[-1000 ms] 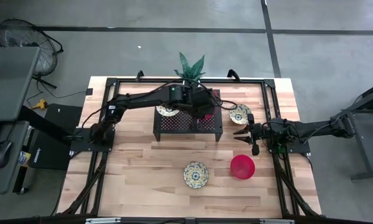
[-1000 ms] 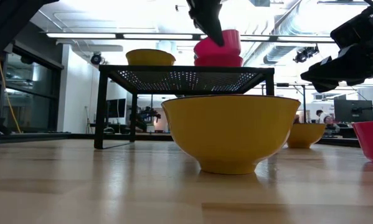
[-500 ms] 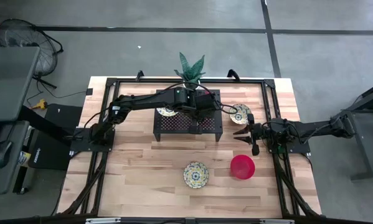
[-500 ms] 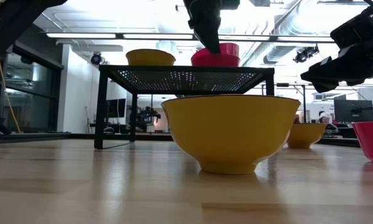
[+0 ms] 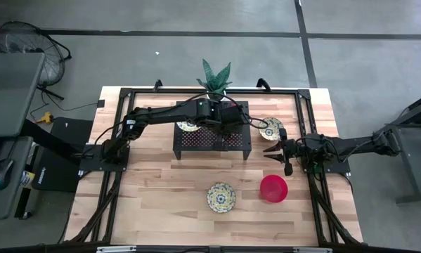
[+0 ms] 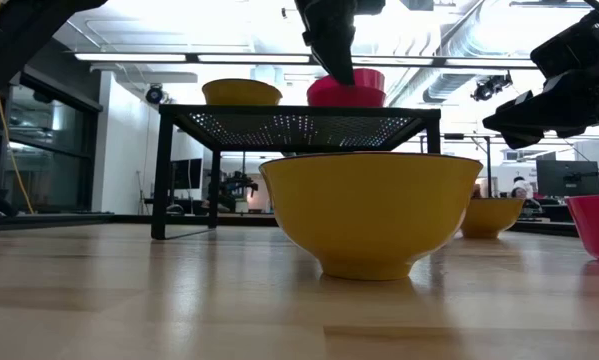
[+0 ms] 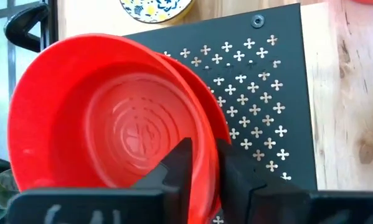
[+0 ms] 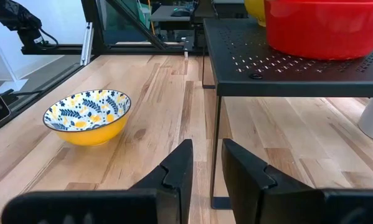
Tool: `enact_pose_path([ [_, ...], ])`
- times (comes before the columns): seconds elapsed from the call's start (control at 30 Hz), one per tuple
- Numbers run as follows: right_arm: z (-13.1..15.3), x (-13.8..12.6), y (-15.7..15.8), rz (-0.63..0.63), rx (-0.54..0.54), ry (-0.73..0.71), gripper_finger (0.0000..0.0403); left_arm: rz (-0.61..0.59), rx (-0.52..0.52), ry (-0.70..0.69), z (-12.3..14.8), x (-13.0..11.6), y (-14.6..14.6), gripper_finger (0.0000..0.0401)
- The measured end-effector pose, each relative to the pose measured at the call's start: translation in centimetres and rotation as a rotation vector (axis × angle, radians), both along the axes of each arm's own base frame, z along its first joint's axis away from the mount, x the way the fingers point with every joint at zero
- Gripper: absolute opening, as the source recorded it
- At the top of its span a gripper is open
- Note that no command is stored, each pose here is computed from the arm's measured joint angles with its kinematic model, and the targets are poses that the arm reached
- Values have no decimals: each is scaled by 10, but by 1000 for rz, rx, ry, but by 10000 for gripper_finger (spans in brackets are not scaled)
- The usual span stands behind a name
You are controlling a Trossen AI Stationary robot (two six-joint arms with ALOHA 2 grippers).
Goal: Pick & Place Mini bowls
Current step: Stack the left red bowl on the red bowl on the shelf
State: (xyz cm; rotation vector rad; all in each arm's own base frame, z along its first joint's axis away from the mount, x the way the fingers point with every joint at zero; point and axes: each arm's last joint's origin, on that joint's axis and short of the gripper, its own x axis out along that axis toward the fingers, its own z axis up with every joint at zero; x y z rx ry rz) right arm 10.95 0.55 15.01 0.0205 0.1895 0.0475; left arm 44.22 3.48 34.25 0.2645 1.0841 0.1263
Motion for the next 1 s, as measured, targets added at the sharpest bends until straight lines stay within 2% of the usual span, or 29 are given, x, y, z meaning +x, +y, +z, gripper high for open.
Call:
enact_pose_path([
  [0.33, 0, 0, 0, 0, 0, 0, 73, -6, 37, -2, 8, -5, 1, 120],
  [0.6, 0, 0, 0, 0, 0, 0, 73, -27, 38, -2, 8, -4, 1, 122],
  [1.0, 0, 0, 0, 0, 0, -1, 73, -41, 69, -86, 35, -17, 0, 122],
])
